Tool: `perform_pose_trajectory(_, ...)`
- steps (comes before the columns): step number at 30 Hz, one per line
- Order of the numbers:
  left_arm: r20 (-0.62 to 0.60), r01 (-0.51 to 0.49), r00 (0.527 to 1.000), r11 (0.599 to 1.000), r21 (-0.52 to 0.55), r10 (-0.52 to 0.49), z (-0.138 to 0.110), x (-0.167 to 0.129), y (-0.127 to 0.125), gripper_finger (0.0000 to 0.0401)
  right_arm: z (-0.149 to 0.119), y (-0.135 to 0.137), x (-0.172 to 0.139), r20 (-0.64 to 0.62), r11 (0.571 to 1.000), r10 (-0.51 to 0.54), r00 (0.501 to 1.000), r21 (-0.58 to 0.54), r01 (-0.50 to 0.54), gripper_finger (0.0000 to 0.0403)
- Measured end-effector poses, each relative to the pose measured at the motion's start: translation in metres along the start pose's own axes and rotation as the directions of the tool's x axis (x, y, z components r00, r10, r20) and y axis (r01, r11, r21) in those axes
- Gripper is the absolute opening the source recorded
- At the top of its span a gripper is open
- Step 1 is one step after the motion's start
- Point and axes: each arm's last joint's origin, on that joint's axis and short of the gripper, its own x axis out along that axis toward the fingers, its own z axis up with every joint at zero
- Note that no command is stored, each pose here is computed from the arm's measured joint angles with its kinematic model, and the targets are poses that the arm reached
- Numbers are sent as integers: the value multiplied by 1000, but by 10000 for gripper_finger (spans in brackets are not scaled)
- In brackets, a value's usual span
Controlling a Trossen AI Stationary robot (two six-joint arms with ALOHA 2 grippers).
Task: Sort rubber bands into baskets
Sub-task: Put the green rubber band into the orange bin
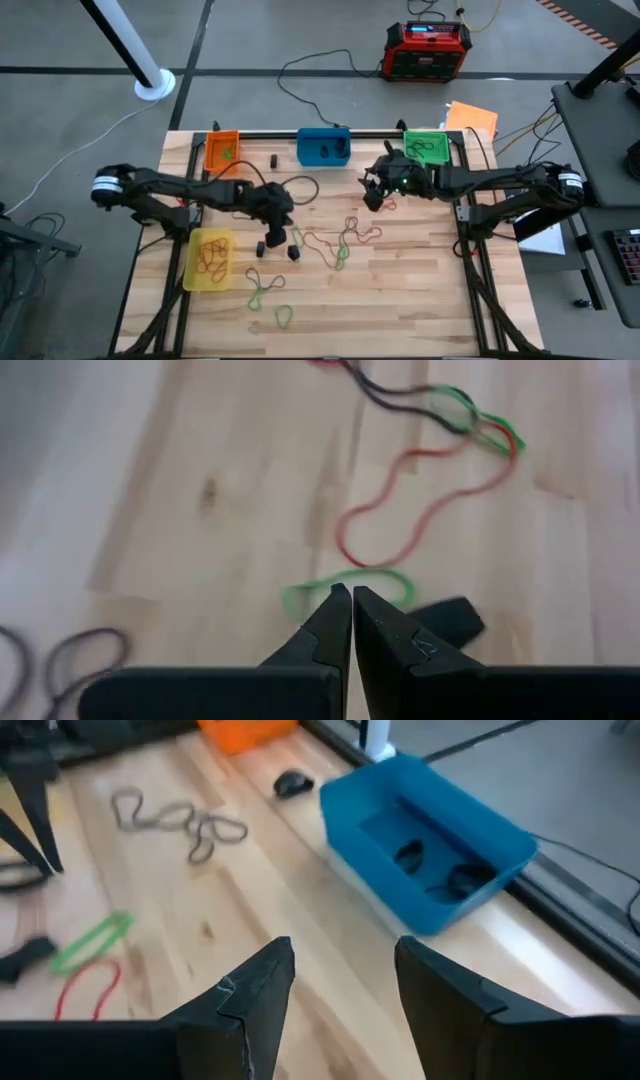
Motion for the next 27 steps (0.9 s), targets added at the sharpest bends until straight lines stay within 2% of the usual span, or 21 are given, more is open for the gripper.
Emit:
perform_pose_trajectory(6,-37,27,999,1000,1,-27,-6,4,-16,0,-20,8,-3,-148,1000,5,989,-5,-6,173)
perform_pose_trajectory(10,-42,21,999,999,-40,-23,-7,5,-18,0,-35,10,-2,-181,1000,11,984,18,-8,176)
perform_pose_trajectory(15,-27,-81,996,995,-56,80,-6,16,-14,7,-48,8,3,-153,999,18,988,49,-11,180)
perform_pose_trajectory(21,-34,-96,995,994,-55,94,-7,37,-13,44,-51,8,4,-129,999,25,991,50,-18,186)
perform_pose_trajectory(27,-74,-198,978,979,-39,195,-14,52,-8,93,-50,8,4,-127,999,25,992,44,-19,187)
